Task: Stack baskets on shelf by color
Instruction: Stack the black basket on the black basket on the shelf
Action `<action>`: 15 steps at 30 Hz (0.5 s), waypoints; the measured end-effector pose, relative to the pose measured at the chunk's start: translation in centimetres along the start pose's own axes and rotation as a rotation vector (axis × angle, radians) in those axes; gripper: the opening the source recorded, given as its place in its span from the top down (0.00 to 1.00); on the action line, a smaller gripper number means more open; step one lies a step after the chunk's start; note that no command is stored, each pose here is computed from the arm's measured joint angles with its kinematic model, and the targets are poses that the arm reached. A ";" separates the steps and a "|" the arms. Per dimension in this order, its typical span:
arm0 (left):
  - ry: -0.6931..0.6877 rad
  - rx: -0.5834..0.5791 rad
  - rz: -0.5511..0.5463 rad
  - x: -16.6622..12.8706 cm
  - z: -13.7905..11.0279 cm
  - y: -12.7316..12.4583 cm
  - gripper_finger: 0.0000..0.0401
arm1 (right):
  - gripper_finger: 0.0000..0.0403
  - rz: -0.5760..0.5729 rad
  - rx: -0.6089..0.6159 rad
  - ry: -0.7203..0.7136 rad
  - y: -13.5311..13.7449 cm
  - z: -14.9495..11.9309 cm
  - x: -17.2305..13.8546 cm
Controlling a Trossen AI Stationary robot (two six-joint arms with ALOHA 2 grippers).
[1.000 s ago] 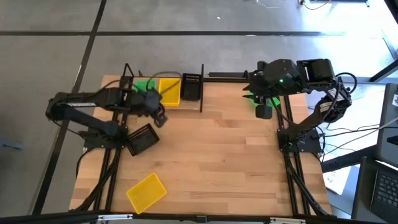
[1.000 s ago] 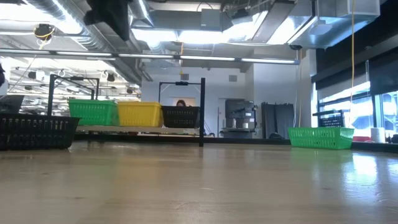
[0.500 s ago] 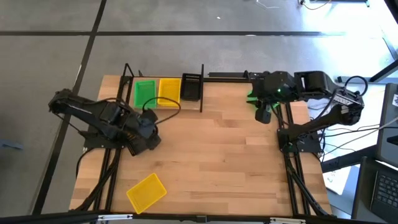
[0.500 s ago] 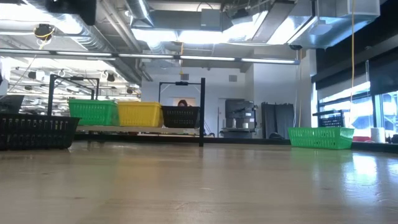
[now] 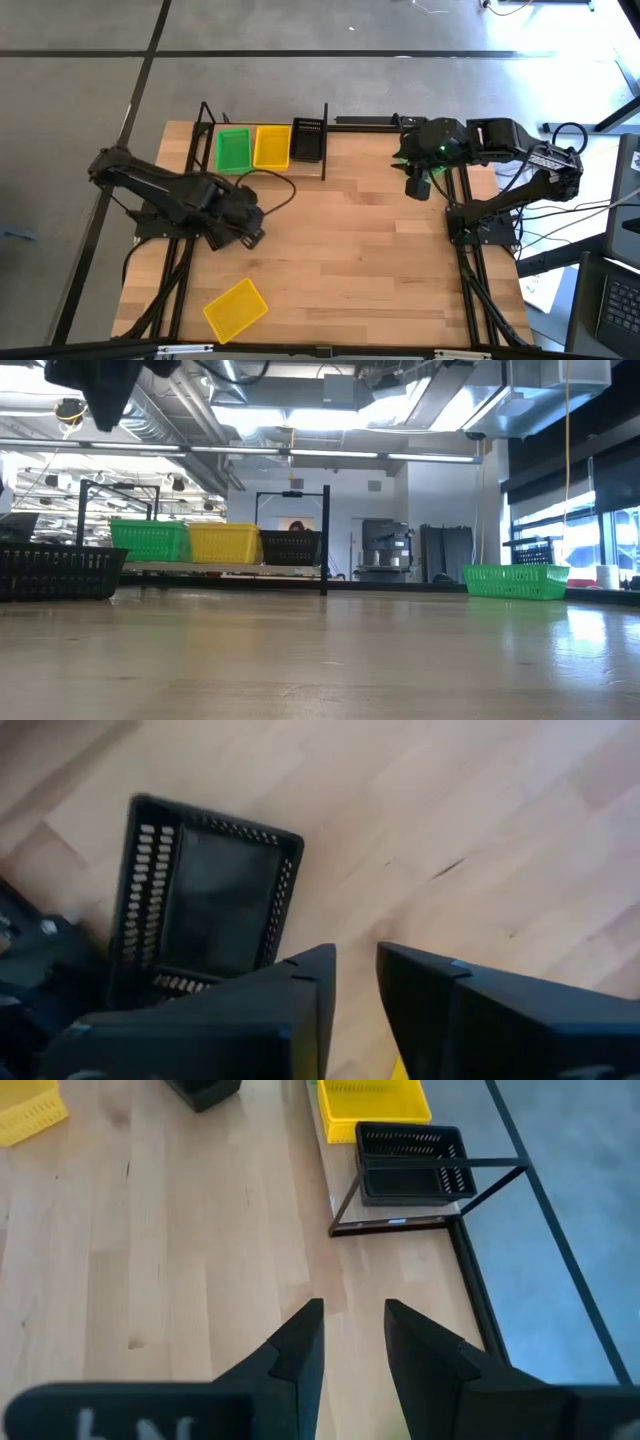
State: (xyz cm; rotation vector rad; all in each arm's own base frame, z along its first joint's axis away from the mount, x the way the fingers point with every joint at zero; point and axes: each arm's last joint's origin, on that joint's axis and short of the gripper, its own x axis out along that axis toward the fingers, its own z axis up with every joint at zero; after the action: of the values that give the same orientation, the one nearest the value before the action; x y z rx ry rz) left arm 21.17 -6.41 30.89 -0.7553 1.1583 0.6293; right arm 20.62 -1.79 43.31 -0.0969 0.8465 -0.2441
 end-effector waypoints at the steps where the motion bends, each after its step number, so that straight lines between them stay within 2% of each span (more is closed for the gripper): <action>1: 0.008 -0.013 0.013 0.4 0.0 -0.2 0.82 | 0.73 0.000 -0.003 -0.002 0.0 0.0 0.0; 8: 0.055 -0.063 0.136 3.9 0.2 -2.0 0.81 | 0.73 0.000 -0.005 -0.001 0.0 0.0 0.0; 15: 0.109 0.030 0.269 7.7 0.7 -3.1 0.80 | 0.73 0.000 -0.002 -0.013 0.0 0.1 0.0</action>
State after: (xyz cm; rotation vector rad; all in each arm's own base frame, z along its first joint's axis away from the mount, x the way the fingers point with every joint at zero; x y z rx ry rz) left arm 26.19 -7.26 24.26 -0.6187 1.3801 0.8005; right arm 20.70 -1.79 43.42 -0.1004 0.8334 -0.2424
